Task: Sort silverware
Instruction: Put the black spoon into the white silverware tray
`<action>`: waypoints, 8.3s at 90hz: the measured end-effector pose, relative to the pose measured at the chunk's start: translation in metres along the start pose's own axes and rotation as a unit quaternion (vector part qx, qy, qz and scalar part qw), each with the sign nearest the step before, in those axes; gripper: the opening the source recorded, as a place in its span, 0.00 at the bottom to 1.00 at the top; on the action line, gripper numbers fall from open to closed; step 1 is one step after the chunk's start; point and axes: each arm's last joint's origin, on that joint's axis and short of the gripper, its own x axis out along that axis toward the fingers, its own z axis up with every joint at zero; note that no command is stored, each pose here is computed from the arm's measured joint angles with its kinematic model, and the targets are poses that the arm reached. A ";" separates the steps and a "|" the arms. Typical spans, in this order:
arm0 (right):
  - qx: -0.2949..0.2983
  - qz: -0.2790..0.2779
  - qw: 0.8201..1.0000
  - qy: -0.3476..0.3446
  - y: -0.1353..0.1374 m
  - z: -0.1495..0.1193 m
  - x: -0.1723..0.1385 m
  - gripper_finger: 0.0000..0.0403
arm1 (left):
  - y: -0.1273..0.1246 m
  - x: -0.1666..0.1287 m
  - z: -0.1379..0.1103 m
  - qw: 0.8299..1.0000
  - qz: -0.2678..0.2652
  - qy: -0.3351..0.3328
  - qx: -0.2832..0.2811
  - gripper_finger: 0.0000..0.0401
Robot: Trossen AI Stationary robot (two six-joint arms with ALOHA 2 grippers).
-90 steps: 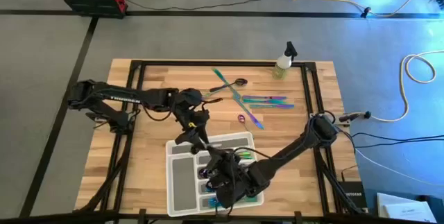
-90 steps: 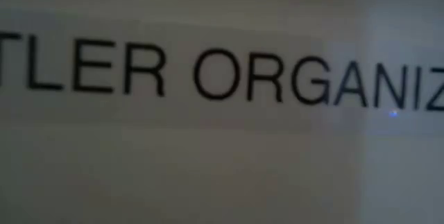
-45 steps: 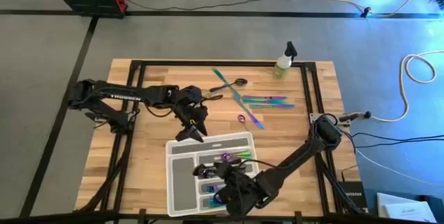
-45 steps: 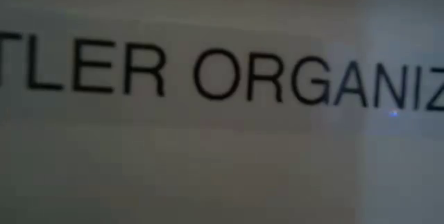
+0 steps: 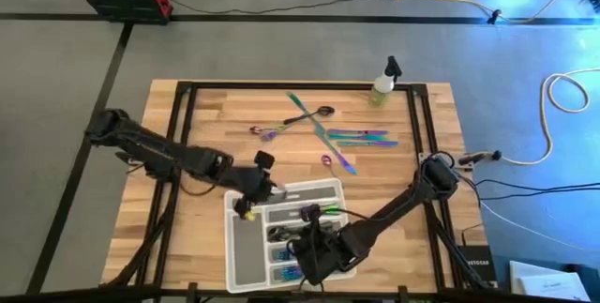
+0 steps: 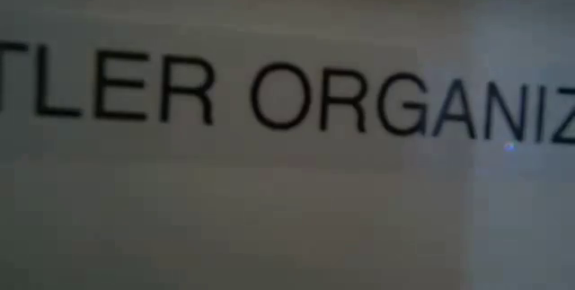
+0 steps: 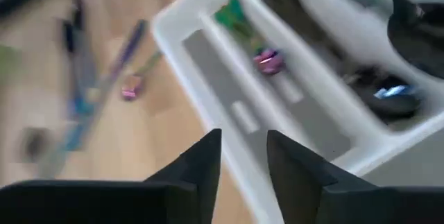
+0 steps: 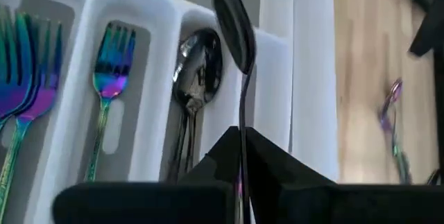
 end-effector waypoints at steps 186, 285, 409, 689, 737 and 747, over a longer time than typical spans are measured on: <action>0.377 0.332 0.855 -0.130 -0.051 -0.106 0.063 0.00 | -0.082 -0.013 -0.002 0.992 0.102 -0.045 0.060 0.02; 0.382 0.312 0.863 -0.113 -0.040 -0.108 0.078 0.08 | -0.081 -0.013 -0.002 0.992 0.105 -0.042 0.058 0.02; 0.057 0.130 0.990 0.006 -0.009 -0.042 0.073 0.26 | -0.078 -0.011 -0.003 0.992 0.108 -0.040 0.055 0.02; 0.093 0.174 0.977 0.083 -0.014 -0.023 0.093 0.19 | -0.078 -0.011 -0.006 0.992 0.105 -0.027 0.063 0.02; 0.116 0.180 0.973 0.091 -0.015 -0.022 0.091 0.15 | -0.078 -0.011 -0.006 0.992 0.105 -0.027 0.064 0.02; 0.119 0.176 0.974 0.083 -0.017 -0.018 0.086 0.23 | -0.078 -0.011 -0.006 0.992 0.105 -0.027 0.064 0.02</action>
